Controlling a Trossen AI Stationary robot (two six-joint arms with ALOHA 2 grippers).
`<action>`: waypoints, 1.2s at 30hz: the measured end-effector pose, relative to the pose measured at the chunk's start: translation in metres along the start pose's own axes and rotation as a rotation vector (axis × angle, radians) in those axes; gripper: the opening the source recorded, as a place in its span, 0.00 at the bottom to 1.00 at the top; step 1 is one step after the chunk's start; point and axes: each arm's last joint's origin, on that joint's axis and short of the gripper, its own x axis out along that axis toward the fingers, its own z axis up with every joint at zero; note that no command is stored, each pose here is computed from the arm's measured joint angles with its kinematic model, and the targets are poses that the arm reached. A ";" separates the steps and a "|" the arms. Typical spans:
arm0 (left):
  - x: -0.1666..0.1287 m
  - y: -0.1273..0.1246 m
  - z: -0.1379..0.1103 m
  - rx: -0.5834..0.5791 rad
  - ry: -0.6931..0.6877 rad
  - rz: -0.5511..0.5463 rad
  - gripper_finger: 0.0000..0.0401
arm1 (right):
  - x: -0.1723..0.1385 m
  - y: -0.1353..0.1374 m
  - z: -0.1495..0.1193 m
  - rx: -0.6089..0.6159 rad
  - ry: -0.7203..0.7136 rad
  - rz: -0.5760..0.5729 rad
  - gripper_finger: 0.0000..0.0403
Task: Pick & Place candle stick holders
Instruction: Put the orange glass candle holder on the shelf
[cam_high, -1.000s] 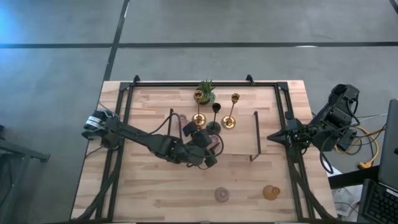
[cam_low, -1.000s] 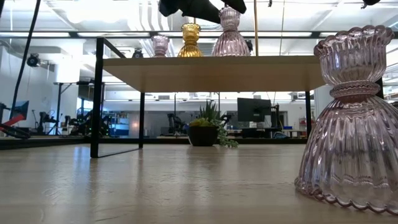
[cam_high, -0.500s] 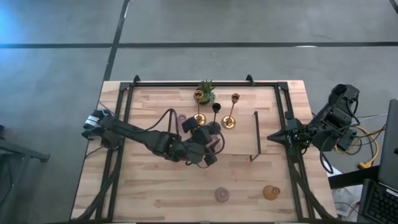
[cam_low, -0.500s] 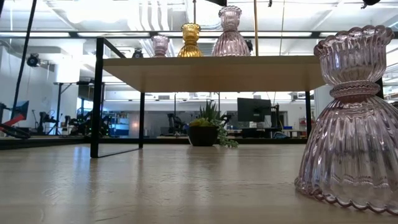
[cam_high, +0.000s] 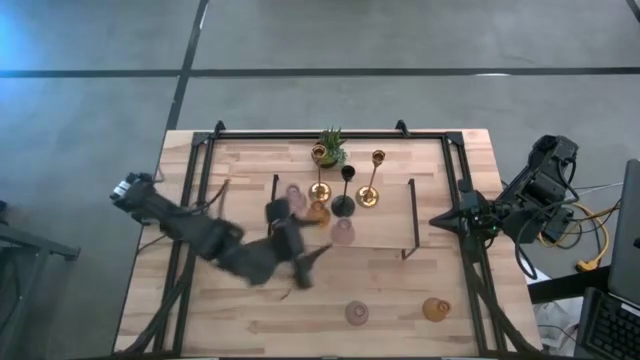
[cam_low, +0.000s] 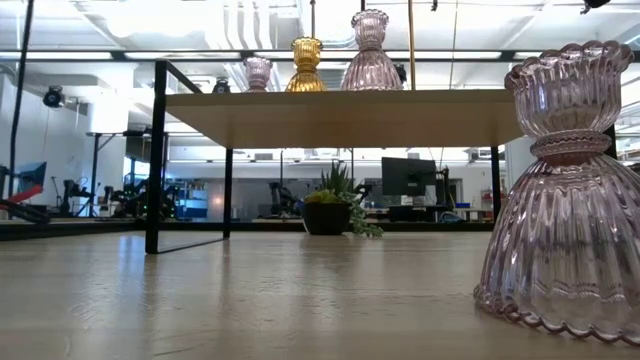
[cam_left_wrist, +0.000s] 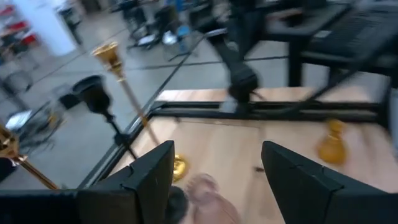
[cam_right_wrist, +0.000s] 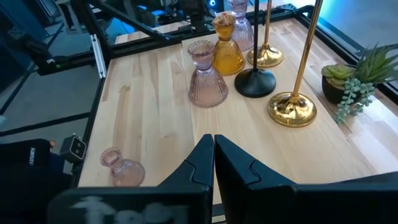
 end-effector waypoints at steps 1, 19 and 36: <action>-0.011 -0.005 -0.002 0.019 -0.005 -0.027 0.61 | 0.001 0.001 0.000 -0.003 -0.001 0.001 0.02; -0.071 -0.061 -0.190 -0.187 -0.102 -0.356 0.61 | 0.031 0.063 0.015 -0.073 0.006 0.267 0.02; -0.039 -0.058 -0.233 -0.083 -0.030 -0.366 0.61 | 0.068 0.150 -0.014 0.269 0.811 -0.147 0.02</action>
